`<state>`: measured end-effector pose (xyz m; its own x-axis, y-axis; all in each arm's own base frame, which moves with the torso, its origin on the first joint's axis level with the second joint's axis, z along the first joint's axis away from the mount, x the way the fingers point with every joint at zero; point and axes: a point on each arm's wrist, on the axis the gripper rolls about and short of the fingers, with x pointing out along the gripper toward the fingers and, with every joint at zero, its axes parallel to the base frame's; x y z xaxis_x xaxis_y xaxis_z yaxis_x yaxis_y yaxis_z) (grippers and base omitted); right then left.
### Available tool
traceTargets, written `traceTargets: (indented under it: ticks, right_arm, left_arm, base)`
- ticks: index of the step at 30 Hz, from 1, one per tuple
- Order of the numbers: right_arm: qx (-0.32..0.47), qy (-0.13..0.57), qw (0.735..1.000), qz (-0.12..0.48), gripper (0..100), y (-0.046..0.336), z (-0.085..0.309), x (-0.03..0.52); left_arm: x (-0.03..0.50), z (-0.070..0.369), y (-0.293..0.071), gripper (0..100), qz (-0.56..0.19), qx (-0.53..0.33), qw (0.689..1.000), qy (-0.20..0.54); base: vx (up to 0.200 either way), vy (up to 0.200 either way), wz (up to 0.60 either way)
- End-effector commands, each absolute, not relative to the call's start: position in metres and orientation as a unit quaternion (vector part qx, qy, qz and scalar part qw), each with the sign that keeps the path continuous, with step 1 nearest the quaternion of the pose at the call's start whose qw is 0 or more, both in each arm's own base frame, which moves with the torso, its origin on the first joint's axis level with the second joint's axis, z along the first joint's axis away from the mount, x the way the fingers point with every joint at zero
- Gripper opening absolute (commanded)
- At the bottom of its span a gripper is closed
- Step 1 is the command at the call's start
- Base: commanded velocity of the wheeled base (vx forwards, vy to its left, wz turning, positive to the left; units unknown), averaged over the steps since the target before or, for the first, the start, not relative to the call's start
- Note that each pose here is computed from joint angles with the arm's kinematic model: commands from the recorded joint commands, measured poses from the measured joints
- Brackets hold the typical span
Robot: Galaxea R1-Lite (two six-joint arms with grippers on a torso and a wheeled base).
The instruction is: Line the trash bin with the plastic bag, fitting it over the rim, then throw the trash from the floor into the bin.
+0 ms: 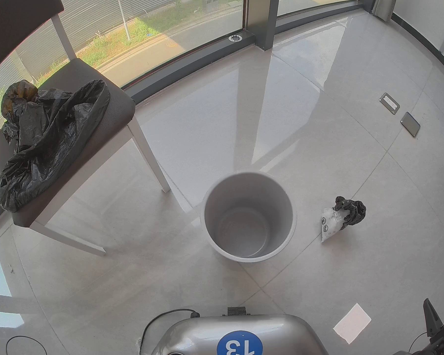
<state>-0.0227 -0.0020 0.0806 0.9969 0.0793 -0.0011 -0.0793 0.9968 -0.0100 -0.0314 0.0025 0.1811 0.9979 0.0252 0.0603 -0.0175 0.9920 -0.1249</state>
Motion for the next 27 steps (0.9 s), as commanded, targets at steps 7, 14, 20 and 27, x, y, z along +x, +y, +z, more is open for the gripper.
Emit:
traceTargets:
  ticks: [7,14,20,27]
  right_arm:
    - [-0.015,0.0,0.999,0.041,100,-0.002,0.075,-0.023]
    - [-0.009,0.0,0.999,0.04,100,-0.002,0.076,-0.023]
    - [-0.006,0.001,0.999,0.038,100,-0.002,0.076,-0.023]
    - [-0.007,0.001,0.999,0.036,100,-0.002,0.076,-0.023]
  left_arm:
    - [0.087,0.288,0.007,100,0.12,0.004,0.979,0.167]
    - [0.123,0.284,0.035,100,0.203,-0.025,0.955,0.213]
    - [0.131,0.279,0.045,100,0.213,-0.035,0.949,0.229]
    - [0.133,0.262,0.046,100,0.206,-0.042,0.944,0.253]
  base:
    - [0.0,0.0,0.0]
    - [0.0,0.0,0.0]
    - [0.0,0.0,0.0]
    - [0.0,0.0,0.0]
